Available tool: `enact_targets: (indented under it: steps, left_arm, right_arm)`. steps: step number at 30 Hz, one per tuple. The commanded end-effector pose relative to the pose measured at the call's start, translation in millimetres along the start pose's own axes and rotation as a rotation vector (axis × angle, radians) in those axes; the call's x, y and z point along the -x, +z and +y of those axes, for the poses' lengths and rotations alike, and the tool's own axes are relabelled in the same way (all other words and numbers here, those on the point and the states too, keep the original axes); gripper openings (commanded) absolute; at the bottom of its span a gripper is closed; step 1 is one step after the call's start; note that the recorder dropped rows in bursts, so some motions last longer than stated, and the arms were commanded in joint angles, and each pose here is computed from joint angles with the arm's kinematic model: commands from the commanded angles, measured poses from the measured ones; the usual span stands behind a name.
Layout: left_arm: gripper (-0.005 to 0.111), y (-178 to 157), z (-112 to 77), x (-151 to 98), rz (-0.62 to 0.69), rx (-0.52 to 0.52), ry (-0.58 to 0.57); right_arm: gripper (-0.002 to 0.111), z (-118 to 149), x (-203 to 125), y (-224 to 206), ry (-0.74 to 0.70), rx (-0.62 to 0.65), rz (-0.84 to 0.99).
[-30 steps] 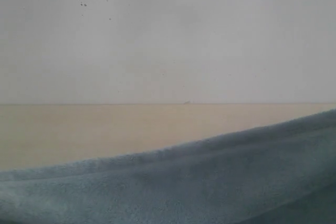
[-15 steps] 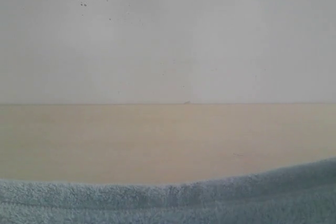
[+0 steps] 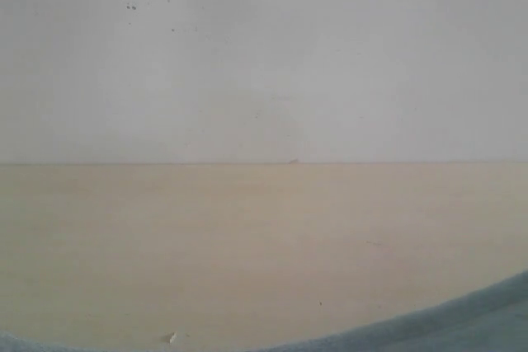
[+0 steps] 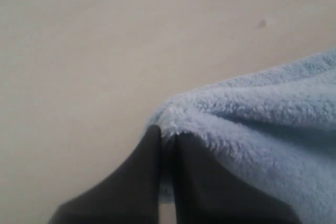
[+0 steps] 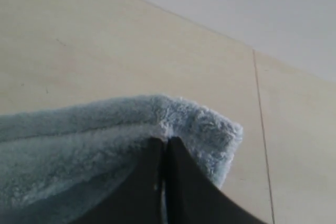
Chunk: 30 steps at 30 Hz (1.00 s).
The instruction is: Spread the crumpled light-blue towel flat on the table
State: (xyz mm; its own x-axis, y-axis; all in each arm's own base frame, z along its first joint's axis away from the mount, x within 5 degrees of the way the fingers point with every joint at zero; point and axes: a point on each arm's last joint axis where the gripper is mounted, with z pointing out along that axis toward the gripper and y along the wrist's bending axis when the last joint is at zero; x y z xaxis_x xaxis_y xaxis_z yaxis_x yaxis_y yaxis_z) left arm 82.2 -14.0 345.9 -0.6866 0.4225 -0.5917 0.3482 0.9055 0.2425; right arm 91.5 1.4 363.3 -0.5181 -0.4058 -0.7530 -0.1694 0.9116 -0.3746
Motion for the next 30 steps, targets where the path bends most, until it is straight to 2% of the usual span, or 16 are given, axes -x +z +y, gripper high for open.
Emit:
enact_targets:
  steps: [1, 3, 6, 8, 10, 11, 12, 13, 14, 16, 19, 22, 26, 30]
  left_arm:
    - [0.004, 51, -1.1, 32, 0.073, 0.060, 0.075]
    - [0.004, 81, -0.7, 50, 0.096, 0.106, 0.128]
    - [0.004, 126, 2.4, 69, 0.170, 0.161, 0.160]
    - [0.007, 161, 7.4, 78, 0.198, 0.168, 0.104]
    - [0.017, 176, 11.1, 79, 0.185, 0.163, 0.051]
    - [0.024, 179, 13.4, 79, 0.179, 0.164, 0.029]
    - [0.041, 184, 20.6, 80, 0.155, 0.175, -0.013]
    - [0.048, 184, 23.4, 80, 0.142, 0.179, -0.037]
    - [0.060, 183, 30.6, 81, 0.114, 0.200, -0.092]
    - [0.062, 180, 35.8, 80, 0.103, 0.224, -0.124]
    - [0.057, 167, 37.9, 77, 0.109, 0.238, -0.149]
    - [0.056, 163, 33.7, 68, 0.117, 0.216, -0.183]
    - [0.056, 158, 28.7, 61, 0.096, 0.184, -0.212]
    - [0.056, 153, 26.1, 59, 0.072, 0.166, -0.227]
  right_arm:
    - [0.000, 40, 28, 82, -0.092, 0.053, 0.022]
    - [0.000, 57, 42, 124, -0.147, 0.056, 0.048]
    - [0.000, 75, 62, 178, -0.152, 0.029, 0.117]
    - [0.000, 89, 78, 217, -0.111, 0.027, 0.169]
    - [0.001, 94, 89, 228, -0.107, 0.036, 0.153]
    - [0.005, 96, 94, 230, -0.100, 0.044, 0.139]
    - [0.017, 95, 102, 229, -0.098, 0.056, 0.096]
    - [0.025, 95, 106, 228, -0.098, 0.056, 0.079]
    - [0.039, 91, 111, 227, -0.111, 0.038, 0.062]
    - [0.045, 79, 112, 228, -0.077, -0.001, 0.087]
    - [0.034, 49, 94, 229, -0.021, -0.080, 0.217]
    - [0.001, 44, 55, 218, 0.007, -0.004, 0.331]
    - [0.000, 62, -1, 211, -0.022, 0.088, 0.379]
    - [0.000, 79, -23, 221, -0.014, 0.167, 0.389]
